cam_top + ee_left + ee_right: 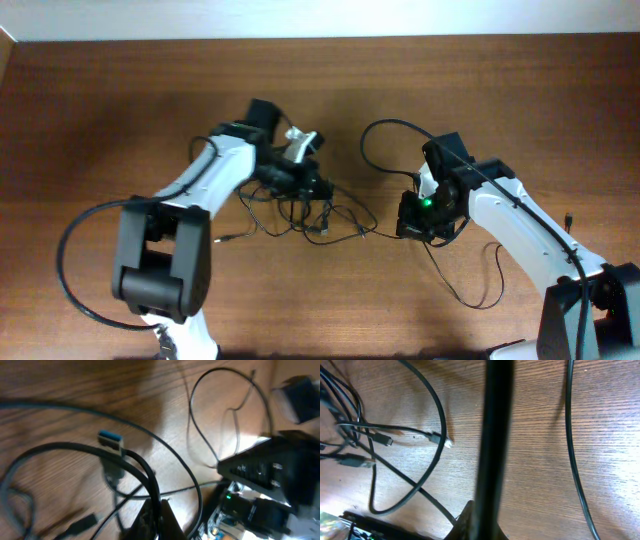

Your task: Untangle cables

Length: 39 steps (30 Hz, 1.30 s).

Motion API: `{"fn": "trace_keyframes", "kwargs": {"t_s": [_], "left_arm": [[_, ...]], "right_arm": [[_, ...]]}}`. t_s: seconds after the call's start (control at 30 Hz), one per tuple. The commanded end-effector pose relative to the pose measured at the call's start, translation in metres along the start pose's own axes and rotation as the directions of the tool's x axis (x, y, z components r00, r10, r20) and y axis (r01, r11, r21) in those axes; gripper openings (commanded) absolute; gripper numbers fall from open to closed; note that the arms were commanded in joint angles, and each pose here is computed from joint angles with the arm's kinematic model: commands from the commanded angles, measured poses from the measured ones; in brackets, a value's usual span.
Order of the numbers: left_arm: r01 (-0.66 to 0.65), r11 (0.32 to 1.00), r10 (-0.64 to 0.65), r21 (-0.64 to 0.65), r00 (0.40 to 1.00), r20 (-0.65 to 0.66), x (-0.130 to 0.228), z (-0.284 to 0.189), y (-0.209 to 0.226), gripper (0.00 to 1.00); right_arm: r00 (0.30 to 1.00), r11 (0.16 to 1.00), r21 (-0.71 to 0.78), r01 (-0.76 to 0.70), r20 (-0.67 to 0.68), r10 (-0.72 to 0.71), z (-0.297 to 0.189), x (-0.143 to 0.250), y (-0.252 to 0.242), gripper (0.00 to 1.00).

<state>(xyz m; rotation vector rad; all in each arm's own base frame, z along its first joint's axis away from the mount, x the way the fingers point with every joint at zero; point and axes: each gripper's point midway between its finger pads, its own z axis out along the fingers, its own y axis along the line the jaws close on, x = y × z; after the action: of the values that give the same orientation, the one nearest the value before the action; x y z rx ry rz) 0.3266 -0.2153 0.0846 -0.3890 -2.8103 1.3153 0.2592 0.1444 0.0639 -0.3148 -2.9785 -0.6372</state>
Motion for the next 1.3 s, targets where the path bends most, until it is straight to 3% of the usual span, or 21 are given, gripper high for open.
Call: {"fn": "trace_keyframes", "kwargs": {"t_s": [0.0, 0.17, 0.23, 0.27, 0.33, 0.4, 0.63, 0.7, 0.73, 0.77, 0.8, 0.9, 0.97, 1.03, 1.07, 1.17, 1.27], "left_arm": [[-0.226, 0.960, 0.206, 0.164, 0.970, 0.126, -0.005, -0.050, -0.010, 0.00], [-0.367, 0.899, 0.310, 0.241, 0.919, 0.243, 0.001, -0.081, -0.013, 0.00], [-0.395, 0.887, 0.336, 0.241, 0.908, 0.250, 0.002, -0.082, -0.014, 0.00], [-0.405, 0.888, 0.353, 0.215, 0.903, 0.243, 0.001, -0.080, -0.010, 0.00], [-0.415, 0.889, 0.367, 0.194, 0.899, 0.239, 0.000, -0.079, -0.006, 0.00], [-0.417, 0.888, 0.369, 0.192, 0.898, 0.239, 0.000, -0.079, -0.006, 0.00], [-0.363, 0.922, 0.334, 0.132, 0.921, 0.201, -0.003, -0.076, 0.008, 0.00], [-0.303, 0.949, 0.286, 0.084, 0.942, 0.176, -0.006, -0.075, 0.020, 0.25], [-0.268, 0.962, 0.256, 0.055, 0.953, 0.164, -0.007, -0.074, 0.026, 0.43], [-0.230, 0.973, 0.223, 0.025, 0.963, 0.153, -0.008, -0.074, 0.033, 0.73], [-0.156, 0.987, 0.159, -0.034, 0.978, 0.138, -0.009, -0.073, 0.045, 0.88], [-0.097, 0.990, 0.109, -0.098, 0.987, 0.121, -0.010, -0.068, 0.053, 0.93], [-0.124, 0.988, 0.134, -0.095, 0.985, 0.105, -0.011, -0.060, 0.046, 0.93], [-0.137, 0.985, 0.146, -0.105, 0.985, 0.089, -0.011, -0.052, 0.042, 0.95], [-0.085, 0.981, 0.100, -0.176, 0.992, 0.077, -0.012, -0.046, 0.049, 0.96], [-0.092, 0.971, 0.106, -0.220, 0.993, 0.052, -0.013, -0.031, 0.043, 1.00], [-0.030, 0.939, 0.052, -0.343, 0.997, 0.055, -0.016, -0.014, 0.045, 0.91]], "right_arm": [[0.999, 0.998, 0.064, 0.029, 0.016, -0.030, 0.001, -0.002, -0.013, 0.04], [0.993, 0.933, 0.360, -0.018, 0.116, -0.026, -0.012, -0.016, -0.066, 0.04], [0.994, 0.926, 0.377, -0.020, 0.104, -0.020, -0.013, -0.012, -0.070, 0.04], [0.996, 0.933, 0.360, -0.018, 0.083, -0.013, -0.012, -0.008, -0.067, 0.04], [0.983, 0.971, 0.156, 0.181, -0.046, -0.176, -0.002, 0.009, -0.033, 0.04], [0.946, 0.950, -0.046, 0.308, -0.096, -0.311, 0.000, 0.025, -0.003, 0.04], [0.946, 0.950, -0.049, 0.309, -0.090, -0.313, 0.000, 0.023, -0.002, 0.04], [0.946, 0.950, -0.049, 0.310, -0.090, -0.313, 0.000, 0.023, -0.002, 0.04], [0.946, 0.950, -0.049, 0.310, -0.090, -0.313, 0.000, 0.023, -0.002, 0.04], [0.946, 0.950, -0.049, 0.309, -0.090, -0.313, 0.000, 0.023, -0.002, 0.04], [0.946, 0.950, -0.049, 0.309, -0.090, -0.313, 0.000, 0.023, -0.002, 0.04], [0.946, 0.951, -0.047, 0.306, -0.095, -0.309, 0.000, 0.025, -0.002, 0.04], [0.982, 0.978, 0.115, 0.175, -0.090, -0.165, -0.002, 0.020, -0.028, 0.04], [1.000, 0.948, 0.316, 0.026, -0.018, -0.022, -0.009, 0.012, -0.063, 0.04], [0.999, 0.926, 0.373, -0.053, 0.016, 0.050, -0.015, 0.010, -0.077, 0.04], [0.994, 0.922, 0.372, -0.106, 0.002, 0.113, -0.036, 0.013, -0.078, 0.04], [0.998, 0.943, 0.329, -0.049, 0.061, 0.030, -0.086, 0.003, -0.047, 0.04]]}}
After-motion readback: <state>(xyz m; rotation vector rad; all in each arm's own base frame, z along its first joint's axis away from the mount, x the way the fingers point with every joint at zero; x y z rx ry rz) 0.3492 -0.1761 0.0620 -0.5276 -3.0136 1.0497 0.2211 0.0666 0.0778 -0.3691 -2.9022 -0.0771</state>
